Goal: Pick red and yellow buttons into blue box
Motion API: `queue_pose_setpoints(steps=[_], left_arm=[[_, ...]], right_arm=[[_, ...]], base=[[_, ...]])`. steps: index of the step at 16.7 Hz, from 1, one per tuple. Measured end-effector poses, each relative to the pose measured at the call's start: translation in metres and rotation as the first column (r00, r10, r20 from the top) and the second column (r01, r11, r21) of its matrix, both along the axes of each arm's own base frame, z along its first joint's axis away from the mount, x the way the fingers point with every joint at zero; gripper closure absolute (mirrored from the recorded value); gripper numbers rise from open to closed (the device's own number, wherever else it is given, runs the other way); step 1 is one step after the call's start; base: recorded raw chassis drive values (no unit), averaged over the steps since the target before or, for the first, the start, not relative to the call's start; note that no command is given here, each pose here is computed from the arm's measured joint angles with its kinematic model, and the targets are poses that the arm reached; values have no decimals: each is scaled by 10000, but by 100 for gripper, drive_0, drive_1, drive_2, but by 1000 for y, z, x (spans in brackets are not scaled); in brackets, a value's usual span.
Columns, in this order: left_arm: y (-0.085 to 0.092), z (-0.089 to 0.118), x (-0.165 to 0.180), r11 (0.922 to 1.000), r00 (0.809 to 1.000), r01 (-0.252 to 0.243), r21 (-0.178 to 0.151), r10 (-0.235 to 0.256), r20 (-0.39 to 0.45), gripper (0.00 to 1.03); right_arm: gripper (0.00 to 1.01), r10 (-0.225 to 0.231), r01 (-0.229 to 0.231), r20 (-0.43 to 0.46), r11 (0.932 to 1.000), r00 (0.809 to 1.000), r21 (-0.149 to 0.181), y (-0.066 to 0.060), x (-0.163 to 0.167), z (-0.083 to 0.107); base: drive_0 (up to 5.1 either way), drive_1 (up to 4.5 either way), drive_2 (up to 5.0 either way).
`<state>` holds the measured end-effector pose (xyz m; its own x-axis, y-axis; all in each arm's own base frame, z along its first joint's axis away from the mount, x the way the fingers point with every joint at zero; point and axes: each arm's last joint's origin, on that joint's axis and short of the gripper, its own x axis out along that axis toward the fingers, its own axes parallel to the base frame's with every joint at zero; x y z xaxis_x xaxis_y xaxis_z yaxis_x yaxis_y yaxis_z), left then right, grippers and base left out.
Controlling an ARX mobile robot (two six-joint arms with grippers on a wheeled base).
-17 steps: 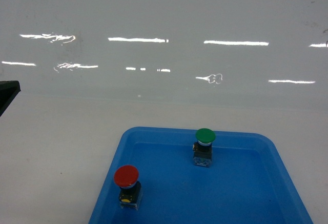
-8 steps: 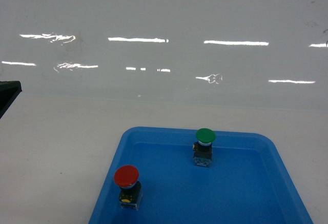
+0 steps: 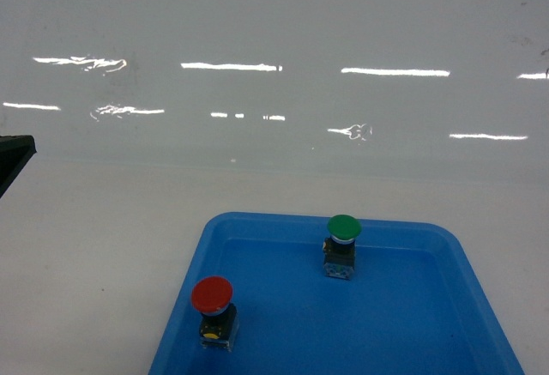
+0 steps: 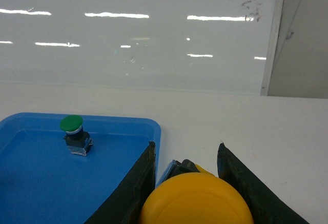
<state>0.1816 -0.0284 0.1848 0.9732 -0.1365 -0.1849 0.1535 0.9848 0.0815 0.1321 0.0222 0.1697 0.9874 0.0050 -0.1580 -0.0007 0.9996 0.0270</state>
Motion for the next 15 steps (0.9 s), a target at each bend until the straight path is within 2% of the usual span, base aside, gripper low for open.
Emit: queue_pose_setpoints(steps=[10, 12, 15], left_arm=[[0, 0, 0, 10000, 10000, 0, 0, 0, 0, 5], [0, 0, 0, 10000, 10000, 0, 0, 0, 0, 5], [0, 0, 0, 10000, 10000, 0, 0, 0, 0, 5]], right_arm=[[69, 237, -237, 13, 9997, 9997, -41, 3, 1, 0], [69, -47, 53, 217, 9996, 9998, -282, 3, 2, 2], [69, -72, 77, 126, 9989, 9999, -462, 3, 3, 0]], base=[[0, 0, 0], [0, 0, 0], [0, 0, 0]])
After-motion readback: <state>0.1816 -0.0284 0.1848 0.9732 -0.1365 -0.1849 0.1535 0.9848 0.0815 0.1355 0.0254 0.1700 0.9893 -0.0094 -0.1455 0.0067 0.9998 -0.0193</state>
